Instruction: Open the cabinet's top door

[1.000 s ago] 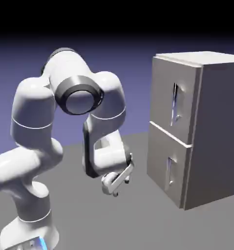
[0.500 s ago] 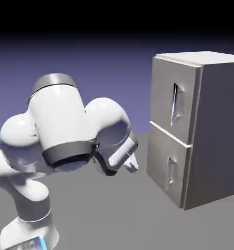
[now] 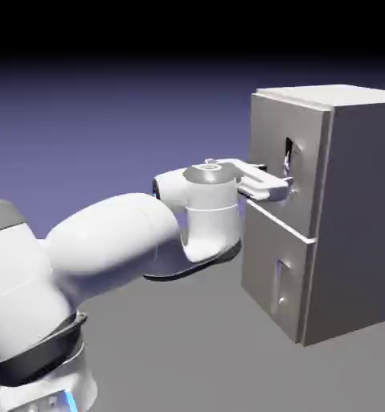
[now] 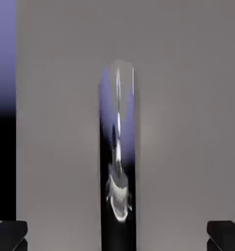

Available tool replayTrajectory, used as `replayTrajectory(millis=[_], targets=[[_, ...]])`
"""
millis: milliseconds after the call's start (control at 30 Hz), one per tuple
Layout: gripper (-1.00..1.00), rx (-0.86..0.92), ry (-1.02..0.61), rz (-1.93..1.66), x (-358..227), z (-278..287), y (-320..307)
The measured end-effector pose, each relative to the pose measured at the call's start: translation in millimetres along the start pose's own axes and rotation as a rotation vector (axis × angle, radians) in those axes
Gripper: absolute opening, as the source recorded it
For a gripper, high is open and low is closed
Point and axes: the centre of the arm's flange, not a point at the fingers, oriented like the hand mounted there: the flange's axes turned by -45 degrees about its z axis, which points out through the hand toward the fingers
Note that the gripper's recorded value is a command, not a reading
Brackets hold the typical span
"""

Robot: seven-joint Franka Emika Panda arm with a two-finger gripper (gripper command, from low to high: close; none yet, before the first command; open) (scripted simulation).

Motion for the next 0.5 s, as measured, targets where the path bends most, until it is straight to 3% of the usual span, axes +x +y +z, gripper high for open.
replayTrajectory(millis=[33, 500], targets=[[-1.0, 0.0, 0.0, -0.001, 0, 8, 0], [-1.0, 0.328, 0.0, -0.001, 0, -57, 58]])
